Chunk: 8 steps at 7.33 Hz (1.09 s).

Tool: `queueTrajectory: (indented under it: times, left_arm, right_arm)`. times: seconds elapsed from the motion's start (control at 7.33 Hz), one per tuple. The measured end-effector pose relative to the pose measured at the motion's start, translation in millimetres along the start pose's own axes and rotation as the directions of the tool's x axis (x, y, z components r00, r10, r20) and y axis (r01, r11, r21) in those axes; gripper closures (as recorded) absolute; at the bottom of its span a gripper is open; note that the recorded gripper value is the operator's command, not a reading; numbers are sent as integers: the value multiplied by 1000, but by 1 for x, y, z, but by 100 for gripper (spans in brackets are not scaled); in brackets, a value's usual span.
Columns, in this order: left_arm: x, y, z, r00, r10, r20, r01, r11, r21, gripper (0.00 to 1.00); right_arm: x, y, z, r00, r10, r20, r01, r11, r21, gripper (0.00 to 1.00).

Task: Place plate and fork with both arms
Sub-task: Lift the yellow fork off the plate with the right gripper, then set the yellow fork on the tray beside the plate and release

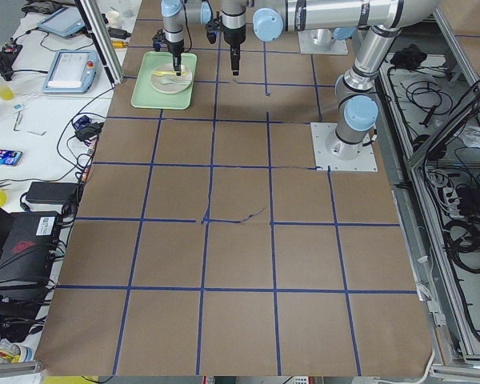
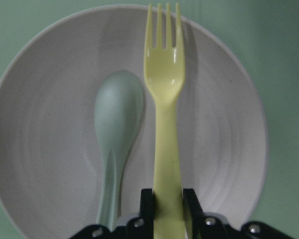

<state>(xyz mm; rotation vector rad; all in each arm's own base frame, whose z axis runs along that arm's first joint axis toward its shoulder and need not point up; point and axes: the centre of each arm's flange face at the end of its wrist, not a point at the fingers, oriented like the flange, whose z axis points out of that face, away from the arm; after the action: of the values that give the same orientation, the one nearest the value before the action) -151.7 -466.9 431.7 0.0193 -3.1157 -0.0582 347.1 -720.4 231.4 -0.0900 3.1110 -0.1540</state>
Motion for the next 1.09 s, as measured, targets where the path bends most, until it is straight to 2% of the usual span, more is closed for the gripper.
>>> queueTrajectory:
  times: [0.27, 0.41, 0.68, 1.09]
  left_arm:
    - [0, 0, 0, 1000, 0, 2, 0, 1000, 0, 0]
    - [0, -1, 0, 1000, 0, 3, 0, 1000, 0, 0]
    - [0, 0, 1, 1000, 0, 3, 0, 1000, -1, 0]
    - [0, 0, 1, 1000, 1, 5, -1, 1000, -4, 0]
  right_arm:
    - [17, -3, -22, 1000, -30, -3, 30, 999, 21, 100]
    - [39, -9, -22, 999, -42, -8, 42, 999, 17, 100]
    - [87, -13, -4, 999, -50, -15, 50, 999, -20, 100]
    - [105, -11, 17, 999, -44, -16, 43, 998, -53, 100]
